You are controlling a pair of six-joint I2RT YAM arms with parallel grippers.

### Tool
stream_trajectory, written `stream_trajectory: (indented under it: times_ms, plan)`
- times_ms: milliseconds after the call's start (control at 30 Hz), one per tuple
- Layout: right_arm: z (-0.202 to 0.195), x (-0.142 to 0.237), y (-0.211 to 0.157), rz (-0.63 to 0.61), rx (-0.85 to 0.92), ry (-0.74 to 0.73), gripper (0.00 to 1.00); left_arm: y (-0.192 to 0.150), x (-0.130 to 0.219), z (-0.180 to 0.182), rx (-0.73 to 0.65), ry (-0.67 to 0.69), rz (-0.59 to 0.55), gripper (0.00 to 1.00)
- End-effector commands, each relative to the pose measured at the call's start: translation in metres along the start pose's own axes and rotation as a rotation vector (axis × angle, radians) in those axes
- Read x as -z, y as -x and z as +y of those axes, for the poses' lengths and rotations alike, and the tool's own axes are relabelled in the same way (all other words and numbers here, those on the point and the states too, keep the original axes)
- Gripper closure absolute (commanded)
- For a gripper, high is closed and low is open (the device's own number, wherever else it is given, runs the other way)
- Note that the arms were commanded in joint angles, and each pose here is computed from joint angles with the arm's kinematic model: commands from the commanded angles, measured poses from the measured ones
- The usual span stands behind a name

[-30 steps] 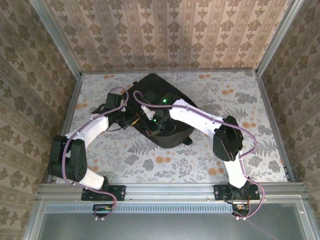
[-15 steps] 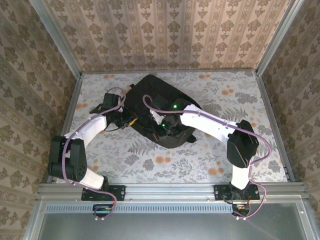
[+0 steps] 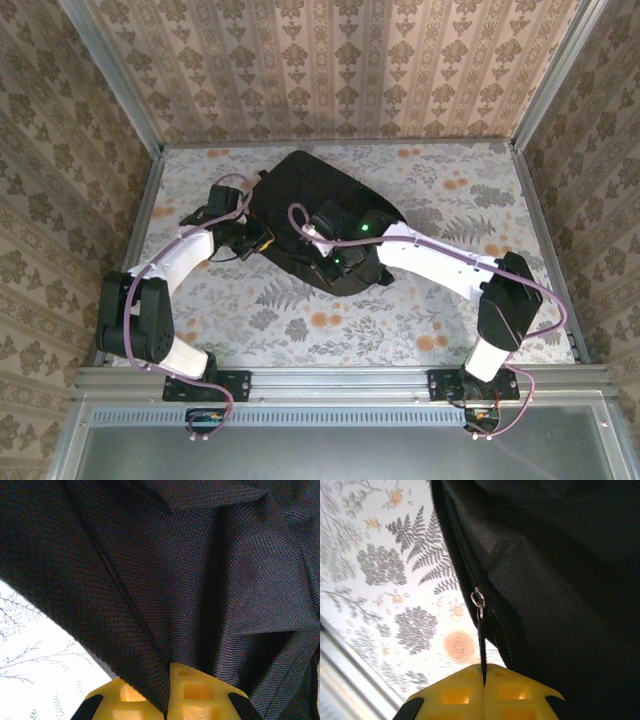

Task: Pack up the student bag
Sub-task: Zip the student bag at the top-center of the table.

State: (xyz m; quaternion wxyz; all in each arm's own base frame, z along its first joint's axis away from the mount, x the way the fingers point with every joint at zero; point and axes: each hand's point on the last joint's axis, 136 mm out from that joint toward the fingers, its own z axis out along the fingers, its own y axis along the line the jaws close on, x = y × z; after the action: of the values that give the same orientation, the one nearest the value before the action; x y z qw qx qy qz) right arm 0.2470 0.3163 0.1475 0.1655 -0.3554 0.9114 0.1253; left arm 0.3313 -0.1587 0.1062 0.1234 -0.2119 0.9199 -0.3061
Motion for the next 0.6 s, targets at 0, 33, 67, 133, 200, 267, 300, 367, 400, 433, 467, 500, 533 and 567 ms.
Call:
stream_trajectory:
  times_ms: [0,33,67,133,200,267,300,367,400,433,467,500,533,567]
  plan:
    - [-0.017,0.023,-0.016,0.008,0.306,-0.203,1.00,0.023,0.006,0.012,-0.007,0.090,-0.095,1.00]
    - [-0.015,0.023,-0.014,-0.007,0.383,-0.239,1.00,0.024,0.007,0.012,-0.008,0.092,-0.097,1.00]
    - [-0.013,0.024,-0.012,-0.028,0.462,-0.273,1.00,0.024,0.007,0.013,-0.009,0.095,-0.098,1.00]
    - [-0.012,0.027,-0.010,-0.065,0.585,-0.342,1.00,0.024,0.007,0.013,-0.011,0.096,-0.099,1.00]
    - [-0.008,0.029,-0.011,-0.086,0.743,-0.399,1.00,0.024,0.007,0.014,-0.009,0.100,-0.095,1.00]
    - [-0.006,0.031,-0.010,-0.110,0.904,-0.492,1.00,0.024,0.006,0.012,-0.009,0.095,-0.092,1.00]
    - [-0.007,0.031,-0.009,-0.111,0.962,-0.528,1.00,0.024,0.006,0.013,-0.009,0.095,-0.091,1.00]
    - [-0.010,0.031,-0.006,-0.108,1.064,-0.593,1.00,0.024,0.007,0.012,-0.012,0.095,-0.091,1.00]
    - [-0.012,0.031,-0.006,-0.100,1.107,-0.616,1.00,0.024,0.008,0.012,-0.014,0.095,-0.094,1.00]
    - [-0.013,0.032,-0.006,-0.100,1.151,-0.643,1.00,0.025,0.009,0.011,-0.017,0.096,-0.095,1.00]
    - [-0.014,0.033,-0.007,-0.100,1.193,-0.658,1.00,0.025,0.010,0.011,-0.021,0.100,-0.097,1.00]
    - [-0.016,0.033,-0.009,-0.093,1.238,-0.669,1.00,0.026,0.012,0.011,-0.023,0.101,-0.100,1.00]
    - [-0.017,0.032,-0.012,-0.082,1.277,-0.677,1.00,0.026,0.013,0.012,-0.023,0.104,-0.102,1.00]
    - [-0.018,0.036,-0.013,-0.091,1.307,-0.688,1.00,0.028,0.015,0.013,-0.020,0.105,-0.109,1.00]
